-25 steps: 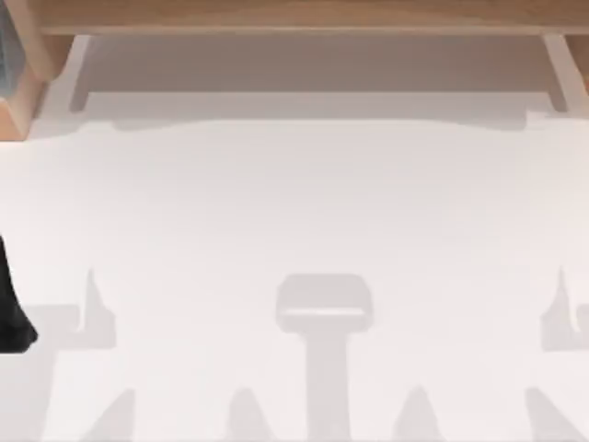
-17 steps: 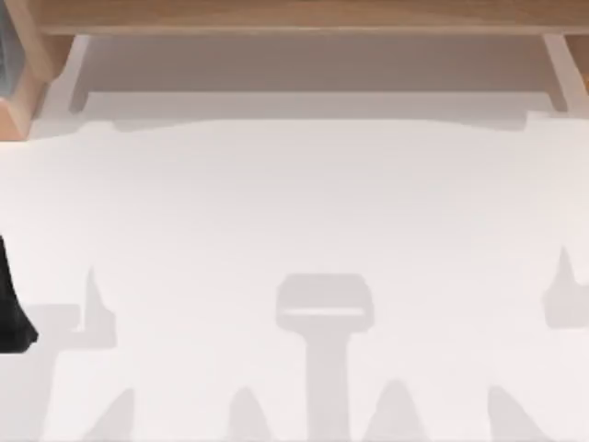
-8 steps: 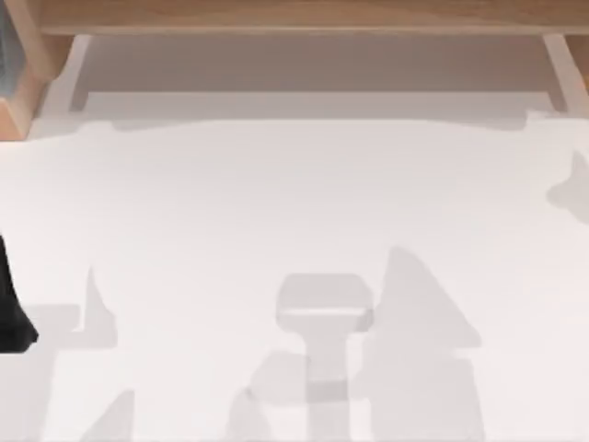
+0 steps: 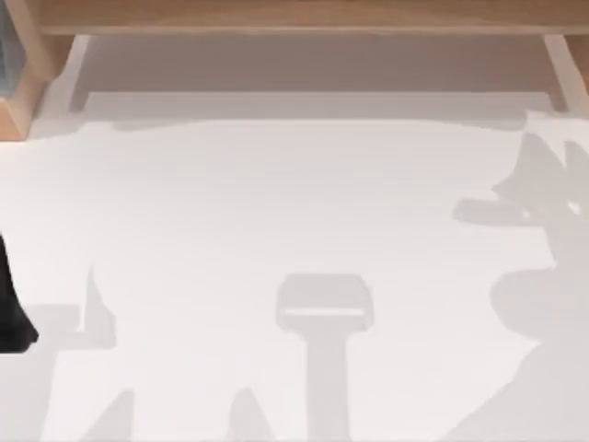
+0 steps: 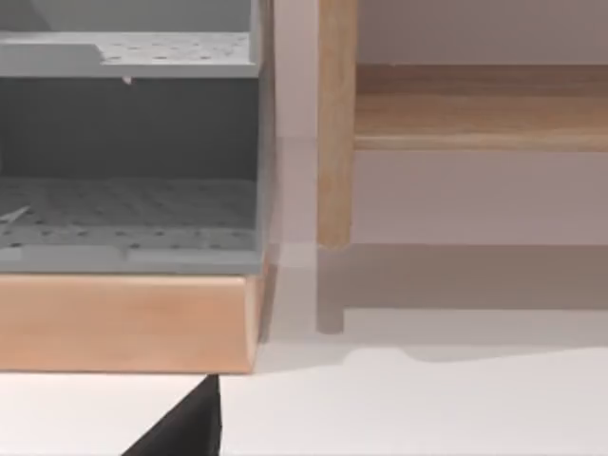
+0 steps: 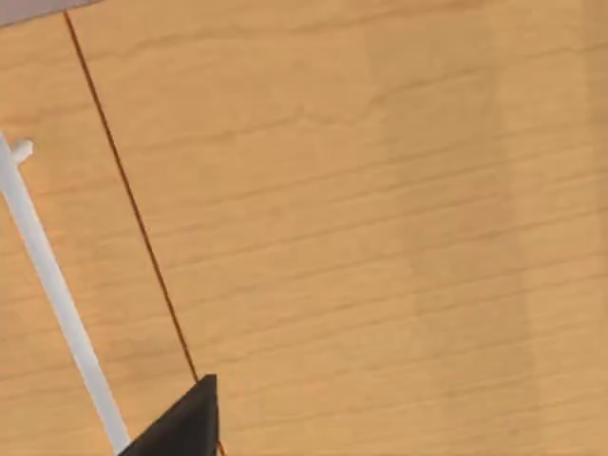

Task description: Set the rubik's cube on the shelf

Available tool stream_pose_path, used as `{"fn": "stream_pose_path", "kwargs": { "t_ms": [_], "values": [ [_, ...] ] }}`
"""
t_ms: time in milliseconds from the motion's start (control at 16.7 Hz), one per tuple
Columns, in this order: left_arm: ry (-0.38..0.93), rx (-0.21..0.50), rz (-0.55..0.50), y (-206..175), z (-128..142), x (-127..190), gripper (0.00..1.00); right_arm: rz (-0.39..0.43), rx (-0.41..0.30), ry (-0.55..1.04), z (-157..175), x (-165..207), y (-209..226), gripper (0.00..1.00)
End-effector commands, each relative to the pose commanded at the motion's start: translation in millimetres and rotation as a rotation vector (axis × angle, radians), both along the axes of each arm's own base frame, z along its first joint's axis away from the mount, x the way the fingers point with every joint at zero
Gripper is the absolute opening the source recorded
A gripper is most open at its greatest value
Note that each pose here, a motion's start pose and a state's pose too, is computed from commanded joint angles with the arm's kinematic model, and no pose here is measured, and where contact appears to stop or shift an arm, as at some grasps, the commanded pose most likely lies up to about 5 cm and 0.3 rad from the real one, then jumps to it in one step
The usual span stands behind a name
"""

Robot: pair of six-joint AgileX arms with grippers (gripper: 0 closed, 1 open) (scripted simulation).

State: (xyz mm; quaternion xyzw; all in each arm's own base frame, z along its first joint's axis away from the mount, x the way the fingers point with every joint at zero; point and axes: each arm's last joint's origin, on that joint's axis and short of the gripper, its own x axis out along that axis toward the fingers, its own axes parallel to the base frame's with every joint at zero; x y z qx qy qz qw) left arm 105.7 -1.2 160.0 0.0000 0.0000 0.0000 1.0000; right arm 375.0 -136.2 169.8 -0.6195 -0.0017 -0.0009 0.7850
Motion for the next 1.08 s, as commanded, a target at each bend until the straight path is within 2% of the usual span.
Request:
{"fn": "stream_pose_path", "kwargs": {
  "t_ms": [240, 420, 780, 1080],
  "values": [
    [0.0, 0.0, 0.0, 0.0, 0.0, 0.0, 1.0, -0.006, -0.167, 0.007, -57.7, 23.3, -32.0, 1.0],
    [0.0, 0.0, 0.0, 0.0, 0.0, 0.0, 1.0, -0.01, -0.229, 0.005, -78.6, 27.9, -43.2, 1.0],
    [0.0, 0.0, 0.0, 0.0, 0.0, 0.0, 1.0, -0.008, -0.232, 0.008, -80.8, 29.0, -42.1, 1.0],
    [0.0, 0.0, 0.0, 0.0, 0.0, 0.0, 1.0, -0.011, -0.235, 0.005, -80.5, 47.7, -44.2, 1.0]
  ]
}}
